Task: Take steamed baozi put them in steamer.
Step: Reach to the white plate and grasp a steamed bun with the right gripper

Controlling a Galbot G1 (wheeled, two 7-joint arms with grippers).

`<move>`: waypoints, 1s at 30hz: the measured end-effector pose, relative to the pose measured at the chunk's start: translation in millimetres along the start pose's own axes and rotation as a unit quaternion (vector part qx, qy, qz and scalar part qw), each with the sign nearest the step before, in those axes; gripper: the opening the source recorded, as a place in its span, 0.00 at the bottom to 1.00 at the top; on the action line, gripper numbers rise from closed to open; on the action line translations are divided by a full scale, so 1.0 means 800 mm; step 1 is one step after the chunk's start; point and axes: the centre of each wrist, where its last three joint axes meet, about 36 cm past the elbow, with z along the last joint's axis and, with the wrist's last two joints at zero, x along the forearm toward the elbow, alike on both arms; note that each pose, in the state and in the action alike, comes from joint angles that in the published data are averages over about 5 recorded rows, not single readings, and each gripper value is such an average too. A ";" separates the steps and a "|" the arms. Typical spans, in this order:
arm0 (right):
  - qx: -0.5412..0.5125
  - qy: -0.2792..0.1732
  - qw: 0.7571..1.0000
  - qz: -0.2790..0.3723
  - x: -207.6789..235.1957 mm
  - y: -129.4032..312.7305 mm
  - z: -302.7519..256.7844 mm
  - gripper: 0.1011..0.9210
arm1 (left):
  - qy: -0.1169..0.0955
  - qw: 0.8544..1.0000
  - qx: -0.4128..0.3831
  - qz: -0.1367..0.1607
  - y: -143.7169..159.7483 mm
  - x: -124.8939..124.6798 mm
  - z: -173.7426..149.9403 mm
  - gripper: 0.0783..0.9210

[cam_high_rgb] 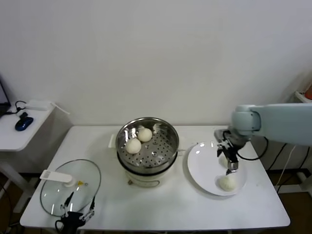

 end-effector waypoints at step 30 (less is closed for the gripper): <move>-0.025 0.019 0.999 0.016 -0.126 0.045 0.032 0.82 | 0.007 1.000 -0.010 0.000 0.000 0.003 0.009 0.88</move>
